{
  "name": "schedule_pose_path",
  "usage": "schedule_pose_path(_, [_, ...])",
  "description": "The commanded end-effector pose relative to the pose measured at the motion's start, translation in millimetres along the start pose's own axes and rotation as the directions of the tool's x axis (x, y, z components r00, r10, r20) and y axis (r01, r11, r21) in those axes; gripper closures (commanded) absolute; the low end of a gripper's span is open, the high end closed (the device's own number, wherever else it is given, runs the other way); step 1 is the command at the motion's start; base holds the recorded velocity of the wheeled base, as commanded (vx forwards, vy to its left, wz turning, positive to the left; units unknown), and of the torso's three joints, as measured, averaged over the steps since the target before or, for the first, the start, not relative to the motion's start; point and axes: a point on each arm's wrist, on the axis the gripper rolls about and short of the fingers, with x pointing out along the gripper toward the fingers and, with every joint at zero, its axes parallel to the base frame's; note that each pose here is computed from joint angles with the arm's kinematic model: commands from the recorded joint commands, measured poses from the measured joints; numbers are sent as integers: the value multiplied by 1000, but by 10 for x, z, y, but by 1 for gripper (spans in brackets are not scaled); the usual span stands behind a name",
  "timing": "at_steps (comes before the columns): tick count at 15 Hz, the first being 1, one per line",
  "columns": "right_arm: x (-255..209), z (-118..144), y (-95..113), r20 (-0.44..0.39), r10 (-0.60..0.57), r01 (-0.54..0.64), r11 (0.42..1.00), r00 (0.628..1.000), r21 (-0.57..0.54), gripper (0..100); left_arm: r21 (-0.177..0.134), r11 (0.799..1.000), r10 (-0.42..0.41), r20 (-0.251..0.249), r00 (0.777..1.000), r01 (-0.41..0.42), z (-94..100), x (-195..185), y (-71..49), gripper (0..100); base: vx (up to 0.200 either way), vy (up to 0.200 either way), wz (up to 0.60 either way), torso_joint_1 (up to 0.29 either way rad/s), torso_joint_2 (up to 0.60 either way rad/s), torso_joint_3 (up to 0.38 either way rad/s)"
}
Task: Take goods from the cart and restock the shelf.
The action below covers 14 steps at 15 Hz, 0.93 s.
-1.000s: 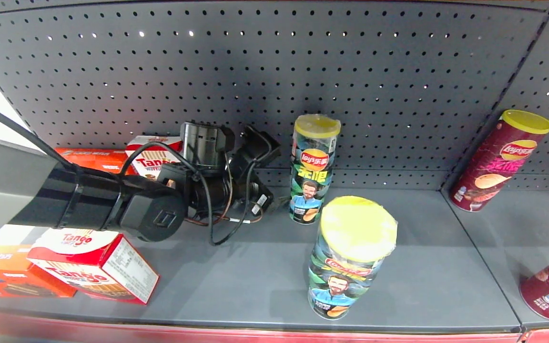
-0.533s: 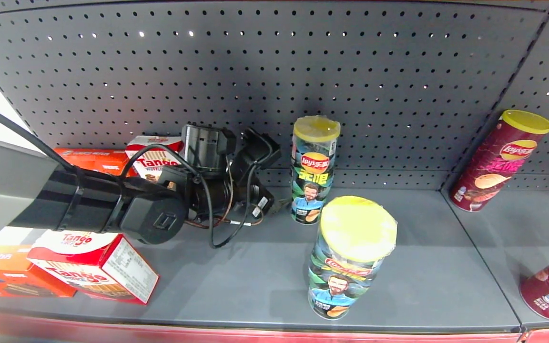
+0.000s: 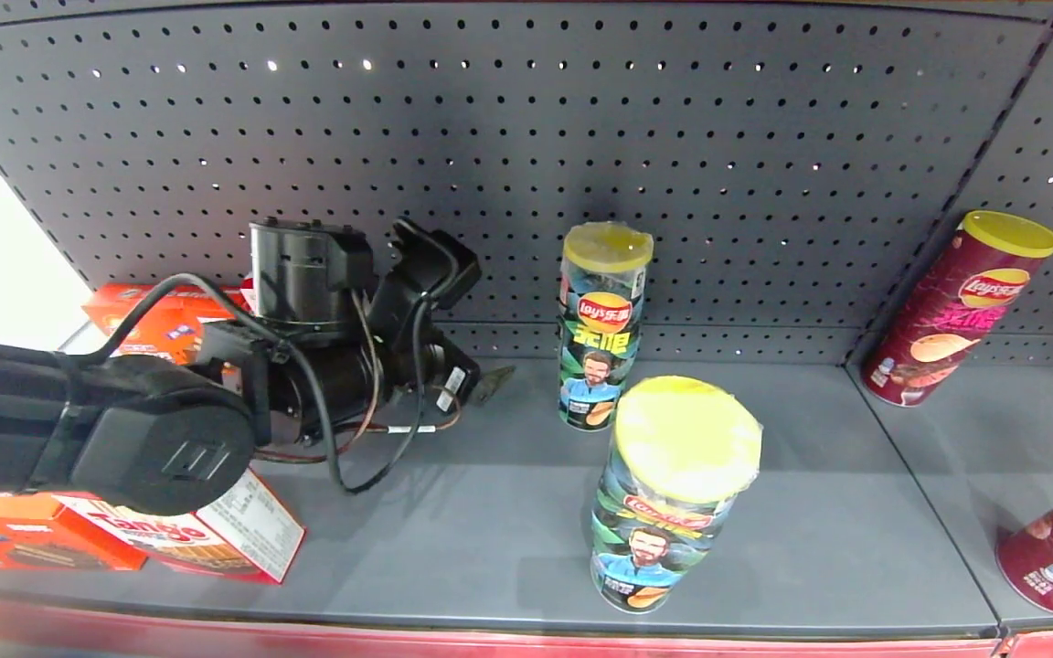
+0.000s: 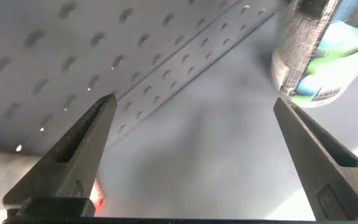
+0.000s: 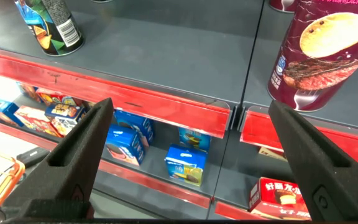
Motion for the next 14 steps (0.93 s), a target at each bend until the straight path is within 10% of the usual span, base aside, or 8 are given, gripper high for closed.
schedule_pose_path(1, [1, 0, 0, -1, 0, 0, 1000, 1000, -1, 0, -25, 999, 37, 44, 998, -36, -160, -230, -61, 0, 0, 0, 0, 0, 0, 0])
schedule_pose_path(8, [1, 2, 1, 1, 26, -26, 1000, 1000, 16, 0, -40, 997, 68, 162, 984, -62, -16, -136, -57, 0, 0, 0, 0, 0, 0, 0])
schedule_pose_path(11, [-55, 723, -18, 95, 12, -28, 986, 995, 164, 0, -41, 997, 71, 169, 983, -65, 11, -52, -57, 0, 0, 0, 0, 0, 0, 0])
schedule_pose_path(14, [-131, 688, -1, 78, 109, -118, 986, 991, 121, 0, -68, 996, 69, 162, 984, -59, -15, -50, -67, 0, 0, 0, 0, 0, 0, 0])
